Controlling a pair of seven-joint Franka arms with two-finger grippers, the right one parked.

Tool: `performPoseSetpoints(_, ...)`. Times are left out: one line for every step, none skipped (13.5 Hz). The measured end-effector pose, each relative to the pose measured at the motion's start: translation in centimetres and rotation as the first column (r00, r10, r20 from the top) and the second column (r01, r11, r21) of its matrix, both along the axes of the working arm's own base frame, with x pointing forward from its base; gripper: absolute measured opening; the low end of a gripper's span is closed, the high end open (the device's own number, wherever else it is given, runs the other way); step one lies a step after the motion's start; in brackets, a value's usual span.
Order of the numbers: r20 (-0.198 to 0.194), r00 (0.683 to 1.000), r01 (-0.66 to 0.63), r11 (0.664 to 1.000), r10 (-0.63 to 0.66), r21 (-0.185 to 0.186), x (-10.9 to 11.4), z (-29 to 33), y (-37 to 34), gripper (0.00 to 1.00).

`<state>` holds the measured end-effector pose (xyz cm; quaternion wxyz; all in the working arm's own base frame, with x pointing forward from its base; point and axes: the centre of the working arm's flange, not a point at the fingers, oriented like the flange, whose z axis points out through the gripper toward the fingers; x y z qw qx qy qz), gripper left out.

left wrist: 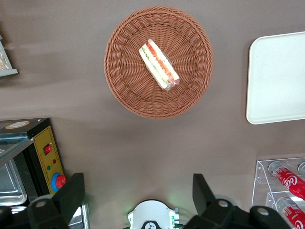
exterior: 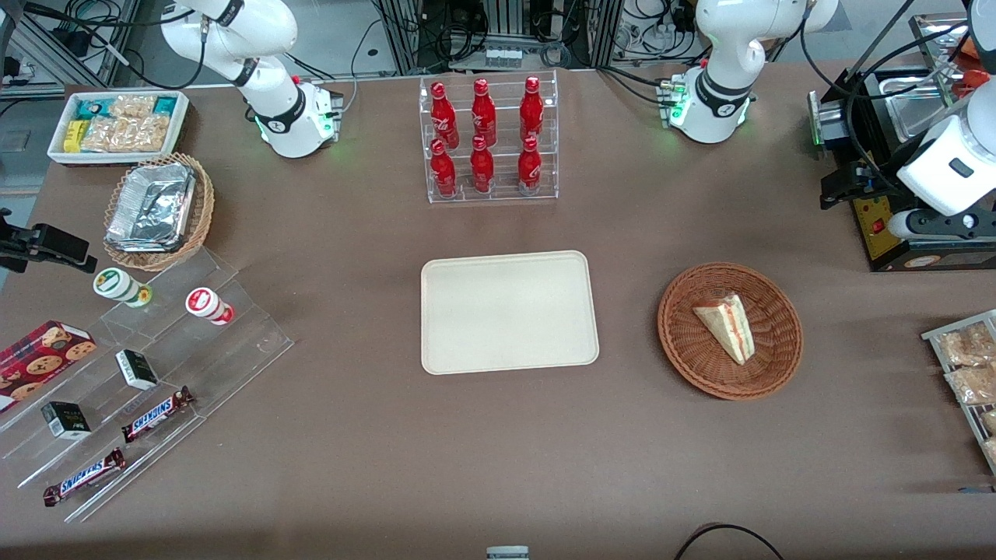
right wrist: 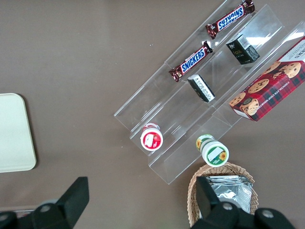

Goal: Place sandwich from basket to tray
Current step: 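Move the left gripper over the wrapped sandwich in the wicker basket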

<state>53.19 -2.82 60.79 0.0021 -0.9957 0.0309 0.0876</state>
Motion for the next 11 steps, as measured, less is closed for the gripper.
performPoseSetpoints(0.0,1.0,0.0,1.0,0.0,0.0,0.0,0.0,0.0,1.0)
performPoseSetpoints(0.0,1.0,0.001,1.0,-0.001,0.0,0.0,0.0,0.0,1.0)
performPoseSetpoints(-0.005,1.0,0.002,1.0,-0.002,0.0,0.1,-0.3,0.0,1.0)
performPoseSetpoints(-0.018,1.0,0.003,1.0,-0.003,0.0,0.2,-0.9,-0.1,1.0)
performPoseSetpoints(-0.03,1.0,0.005,1.0,-0.005,0.0,0.5,-2.1,-0.1,1.0)
performPoseSetpoints(-0.03,1.0,0.008,1.0,-0.008,-0.001,1.0,-3.9,-0.2,1.0)
performPoseSetpoints(-0.028,1.0,0.012,1.0,-0.012,-0.001,1.5,-6.1,-0.4,1.0)
performPoseSetpoints(-0.024,1.0,0.018,1.0,-0.018,-0.002,1.9,-8.4,-0.7,1.0)
performPoseSetpoints(-0.013,1.0,0.025,1.0,-0.025,-0.003,2.1,-10.8,-1.1,1.0)
performPoseSetpoints(0.0,0.999,0.035,0.999,-0.035,-0.004,2.2,-12.9,-1.7,1.0)
performPoseSetpoints(0.017,0.999,0.042,0.999,-0.042,-0.005,2.1,-14.9,-2.1,1.0)
